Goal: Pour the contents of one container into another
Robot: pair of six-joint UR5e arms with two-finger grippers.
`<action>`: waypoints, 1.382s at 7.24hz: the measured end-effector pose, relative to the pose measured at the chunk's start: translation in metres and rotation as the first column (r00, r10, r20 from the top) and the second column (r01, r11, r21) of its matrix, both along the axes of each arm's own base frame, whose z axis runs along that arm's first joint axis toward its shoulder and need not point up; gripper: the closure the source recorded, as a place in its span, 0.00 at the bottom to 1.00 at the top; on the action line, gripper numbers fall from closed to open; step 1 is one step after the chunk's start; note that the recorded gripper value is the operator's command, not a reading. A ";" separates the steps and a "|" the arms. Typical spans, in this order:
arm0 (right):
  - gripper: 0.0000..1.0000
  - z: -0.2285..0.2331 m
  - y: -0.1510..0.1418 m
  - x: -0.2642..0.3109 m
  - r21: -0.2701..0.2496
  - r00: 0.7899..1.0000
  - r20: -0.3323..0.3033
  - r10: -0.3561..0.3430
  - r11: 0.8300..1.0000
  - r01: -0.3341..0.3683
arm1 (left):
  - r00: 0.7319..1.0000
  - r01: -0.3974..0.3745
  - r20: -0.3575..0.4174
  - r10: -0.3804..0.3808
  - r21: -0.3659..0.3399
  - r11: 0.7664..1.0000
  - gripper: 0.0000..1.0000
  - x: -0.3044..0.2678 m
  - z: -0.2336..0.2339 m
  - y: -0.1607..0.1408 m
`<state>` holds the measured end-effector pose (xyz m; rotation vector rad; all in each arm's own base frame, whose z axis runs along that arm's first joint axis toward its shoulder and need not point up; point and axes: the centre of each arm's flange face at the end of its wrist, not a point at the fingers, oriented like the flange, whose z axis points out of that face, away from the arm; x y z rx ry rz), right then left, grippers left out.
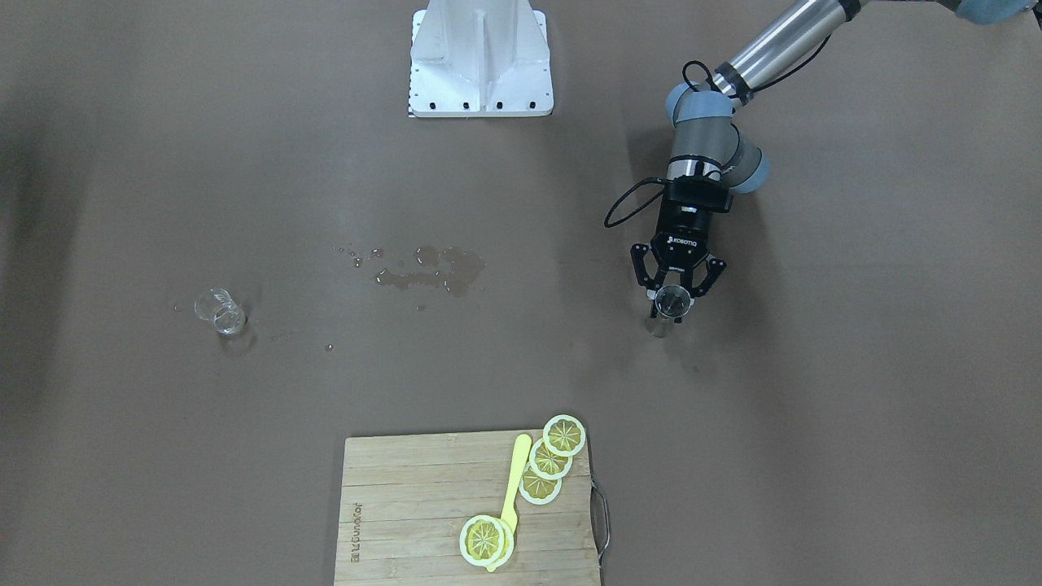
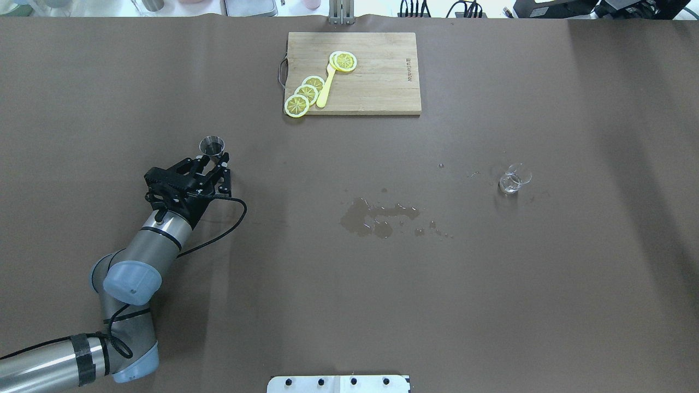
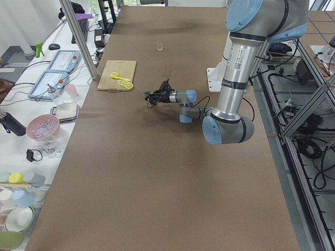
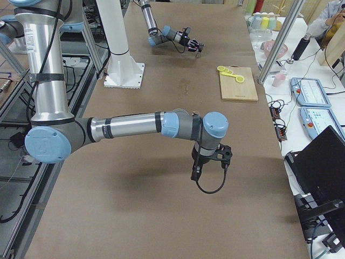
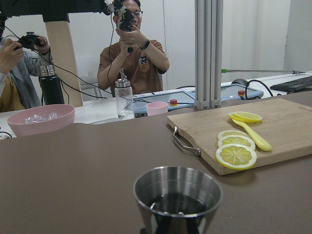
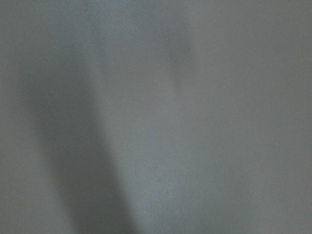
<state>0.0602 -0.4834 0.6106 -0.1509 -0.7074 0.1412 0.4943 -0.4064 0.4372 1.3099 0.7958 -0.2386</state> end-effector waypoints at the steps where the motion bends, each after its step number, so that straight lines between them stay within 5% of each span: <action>1: 0.00 0.000 0.024 0.004 0.002 1.000 -0.001 0.007 1.000 -0.007 | 1.000 0.000 -0.001 0.000 0.000 1.000 0.54 0.000 0.000 0.000; 3: 0.00 0.007 0.042 0.006 0.025 1.000 -0.001 0.009 1.000 -0.009 | 1.000 0.000 -0.001 0.000 0.001 1.000 0.50 0.000 0.000 0.000; 5: 0.00 0.033 0.054 0.006 0.050 1.000 -0.002 0.009 0.999 -0.009 | 1.000 0.000 -0.004 0.000 0.002 1.000 0.02 -0.001 -0.001 0.000; 10: 0.00 0.043 0.050 0.006 0.122 1.000 0.004 -0.012 0.992 0.012 | 0.999 0.000 -0.045 0.000 0.017 1.000 0.01 -0.013 -0.001 0.005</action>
